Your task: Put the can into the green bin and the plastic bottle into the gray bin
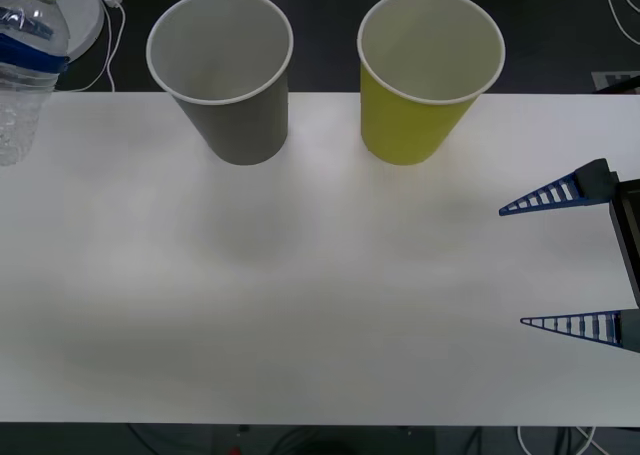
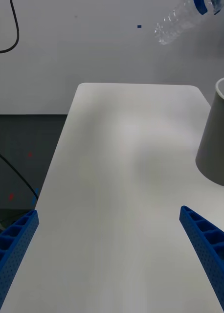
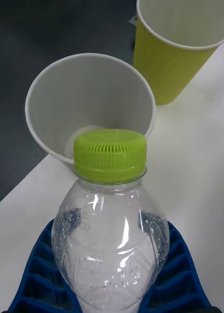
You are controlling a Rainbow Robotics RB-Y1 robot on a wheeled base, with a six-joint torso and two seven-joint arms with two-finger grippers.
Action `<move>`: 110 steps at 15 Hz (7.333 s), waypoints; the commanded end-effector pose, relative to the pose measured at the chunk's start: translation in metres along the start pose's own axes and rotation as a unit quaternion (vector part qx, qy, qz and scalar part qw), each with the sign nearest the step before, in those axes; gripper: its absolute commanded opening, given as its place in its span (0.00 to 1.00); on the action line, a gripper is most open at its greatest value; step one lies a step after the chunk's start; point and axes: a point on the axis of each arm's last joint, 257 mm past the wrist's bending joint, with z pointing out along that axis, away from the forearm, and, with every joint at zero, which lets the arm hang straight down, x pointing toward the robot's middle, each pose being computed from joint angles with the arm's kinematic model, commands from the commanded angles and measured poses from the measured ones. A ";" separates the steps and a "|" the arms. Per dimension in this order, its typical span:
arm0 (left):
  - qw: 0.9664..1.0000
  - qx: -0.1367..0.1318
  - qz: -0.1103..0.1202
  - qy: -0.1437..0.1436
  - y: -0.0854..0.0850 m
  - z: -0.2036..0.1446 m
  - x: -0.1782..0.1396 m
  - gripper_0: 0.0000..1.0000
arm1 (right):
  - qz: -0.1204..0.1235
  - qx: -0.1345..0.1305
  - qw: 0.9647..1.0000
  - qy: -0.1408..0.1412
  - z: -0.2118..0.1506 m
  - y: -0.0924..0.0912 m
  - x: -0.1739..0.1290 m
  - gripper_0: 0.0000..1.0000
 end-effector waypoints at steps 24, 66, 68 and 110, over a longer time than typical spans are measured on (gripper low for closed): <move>0.993 0.013 0.052 0.103 0.033 0.093 -0.127 0.00 | 0.000 0.000 1.000 0.000 0.000 0.000 0.000 1.00; 0.989 0.018 0.089 0.118 0.002 0.157 -0.176 1.00 | 0.000 0.000 1.000 0.000 0.000 0.000 0.000 1.00; 0.988 0.021 0.096 0.116 0.003 0.153 -0.166 1.00 | 0.000 0.000 1.000 0.000 0.000 0.000 0.000 1.00; 0.960 0.190 0.187 -0.089 -0.112 0.061 0.069 1.00 | 0.000 0.000 1.000 0.000 0.000 0.000 0.000 1.00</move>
